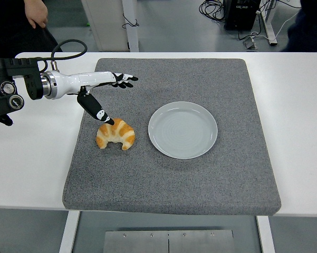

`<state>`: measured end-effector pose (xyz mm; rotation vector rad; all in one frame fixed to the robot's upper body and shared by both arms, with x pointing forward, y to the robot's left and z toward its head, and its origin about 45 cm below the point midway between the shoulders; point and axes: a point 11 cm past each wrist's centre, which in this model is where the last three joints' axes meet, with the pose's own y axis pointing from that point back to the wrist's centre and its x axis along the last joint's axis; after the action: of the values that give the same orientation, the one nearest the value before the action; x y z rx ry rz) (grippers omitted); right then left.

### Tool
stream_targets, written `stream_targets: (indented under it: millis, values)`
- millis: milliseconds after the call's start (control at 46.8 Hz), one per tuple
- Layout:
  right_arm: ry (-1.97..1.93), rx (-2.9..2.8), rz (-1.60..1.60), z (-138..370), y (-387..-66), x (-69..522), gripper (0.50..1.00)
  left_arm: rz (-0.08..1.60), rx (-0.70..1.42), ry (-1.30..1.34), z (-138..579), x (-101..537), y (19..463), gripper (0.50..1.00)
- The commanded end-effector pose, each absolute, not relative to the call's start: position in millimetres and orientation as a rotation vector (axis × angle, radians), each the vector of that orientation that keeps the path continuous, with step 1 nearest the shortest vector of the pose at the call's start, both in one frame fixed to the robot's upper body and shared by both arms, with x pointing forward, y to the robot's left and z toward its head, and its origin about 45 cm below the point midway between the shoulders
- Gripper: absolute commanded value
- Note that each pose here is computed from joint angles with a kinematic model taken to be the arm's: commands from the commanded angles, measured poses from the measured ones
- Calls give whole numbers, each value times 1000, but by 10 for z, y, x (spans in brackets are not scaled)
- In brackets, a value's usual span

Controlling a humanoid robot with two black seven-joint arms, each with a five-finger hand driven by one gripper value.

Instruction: Place the bread on the plate

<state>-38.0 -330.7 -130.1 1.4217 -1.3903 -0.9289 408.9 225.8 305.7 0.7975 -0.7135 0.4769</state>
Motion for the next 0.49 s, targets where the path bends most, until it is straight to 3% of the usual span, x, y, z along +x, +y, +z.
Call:
stream_targets:
  millis: [0, 470]
  values:
    - [-1390, 1423, -930, -1301, -3302, -380, 1000, 466, 802, -748, 3058, 4039, 2290, 960]
    - [-1390, 1423, -930, -1301, -3302, -380, 1000, 453, 835, -902, 2779, 3889, 2389, 951]
